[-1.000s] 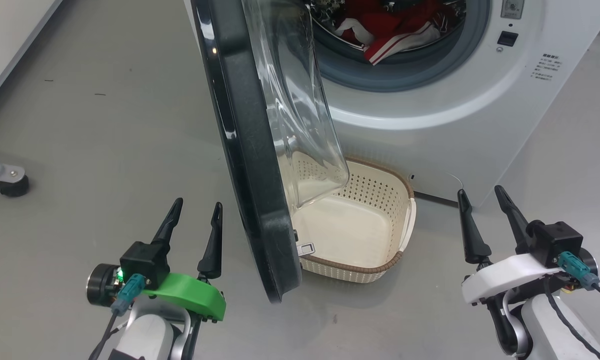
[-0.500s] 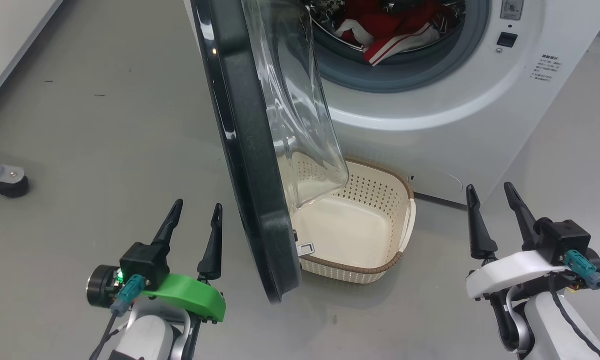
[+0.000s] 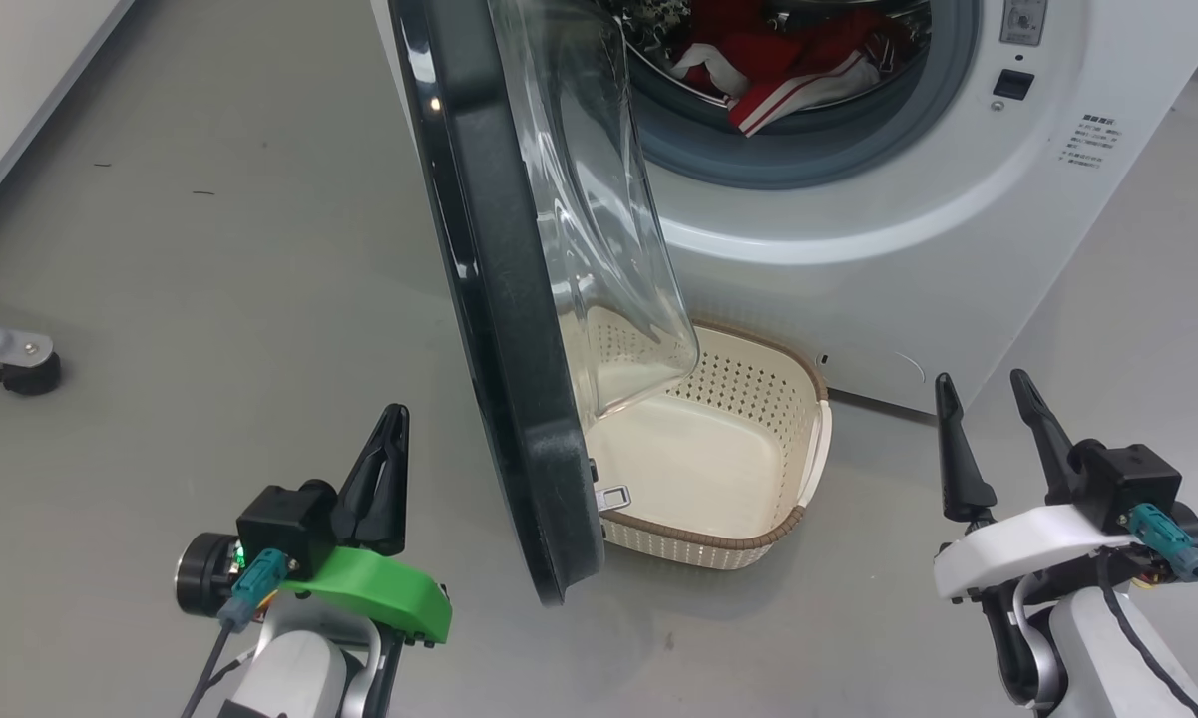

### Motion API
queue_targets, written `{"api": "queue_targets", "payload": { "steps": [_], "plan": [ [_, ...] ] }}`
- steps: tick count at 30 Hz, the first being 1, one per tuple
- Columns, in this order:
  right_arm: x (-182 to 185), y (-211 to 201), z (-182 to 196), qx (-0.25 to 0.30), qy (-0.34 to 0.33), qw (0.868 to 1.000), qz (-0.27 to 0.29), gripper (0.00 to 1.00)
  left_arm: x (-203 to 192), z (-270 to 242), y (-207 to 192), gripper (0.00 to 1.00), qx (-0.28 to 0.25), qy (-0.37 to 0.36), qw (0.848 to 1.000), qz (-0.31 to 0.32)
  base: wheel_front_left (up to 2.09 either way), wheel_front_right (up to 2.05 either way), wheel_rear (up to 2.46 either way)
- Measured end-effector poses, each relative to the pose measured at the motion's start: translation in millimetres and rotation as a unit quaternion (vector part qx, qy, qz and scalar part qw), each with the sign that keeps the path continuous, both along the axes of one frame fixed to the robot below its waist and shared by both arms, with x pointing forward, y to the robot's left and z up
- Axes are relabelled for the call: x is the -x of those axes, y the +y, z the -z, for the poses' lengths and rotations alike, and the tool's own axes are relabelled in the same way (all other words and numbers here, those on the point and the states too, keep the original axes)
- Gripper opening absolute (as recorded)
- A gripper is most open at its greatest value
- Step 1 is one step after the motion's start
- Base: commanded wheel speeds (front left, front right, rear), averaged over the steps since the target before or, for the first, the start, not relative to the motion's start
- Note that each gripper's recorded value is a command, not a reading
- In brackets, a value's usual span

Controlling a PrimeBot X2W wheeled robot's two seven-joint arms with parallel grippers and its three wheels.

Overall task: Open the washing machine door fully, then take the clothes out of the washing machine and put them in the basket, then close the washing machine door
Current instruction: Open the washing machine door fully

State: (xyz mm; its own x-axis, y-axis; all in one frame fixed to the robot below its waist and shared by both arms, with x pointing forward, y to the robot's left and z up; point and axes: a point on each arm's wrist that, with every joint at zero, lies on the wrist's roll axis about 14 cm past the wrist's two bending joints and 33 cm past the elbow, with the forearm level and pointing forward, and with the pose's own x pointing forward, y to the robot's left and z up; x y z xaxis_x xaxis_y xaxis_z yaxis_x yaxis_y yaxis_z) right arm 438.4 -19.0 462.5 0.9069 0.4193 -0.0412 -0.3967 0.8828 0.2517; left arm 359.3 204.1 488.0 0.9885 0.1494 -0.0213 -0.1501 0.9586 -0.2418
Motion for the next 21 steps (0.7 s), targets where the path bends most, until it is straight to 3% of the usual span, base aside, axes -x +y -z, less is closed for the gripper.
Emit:
{"api": "queue_targets", "payload": {
  "steps": [12, 21],
  "plan": [
    [5.7, 4.9, -1.9, -0.002, -0.001, 1.0, -0.006, 1.0, -0.5, -64.6, 19.2, 0.0, -0.023, -0.098, 0.995, -0.029, 0.0, 0.0, 0.0],
    [8.9, 2.7, -2.3, 0.001, -0.002, 1.0, -0.005, 1.0, 5.8, -171.8, 9.5, 0.0, -0.077, -0.256, 0.963, -0.017, 0.0, 0.0, 0.0]
  ]
}}
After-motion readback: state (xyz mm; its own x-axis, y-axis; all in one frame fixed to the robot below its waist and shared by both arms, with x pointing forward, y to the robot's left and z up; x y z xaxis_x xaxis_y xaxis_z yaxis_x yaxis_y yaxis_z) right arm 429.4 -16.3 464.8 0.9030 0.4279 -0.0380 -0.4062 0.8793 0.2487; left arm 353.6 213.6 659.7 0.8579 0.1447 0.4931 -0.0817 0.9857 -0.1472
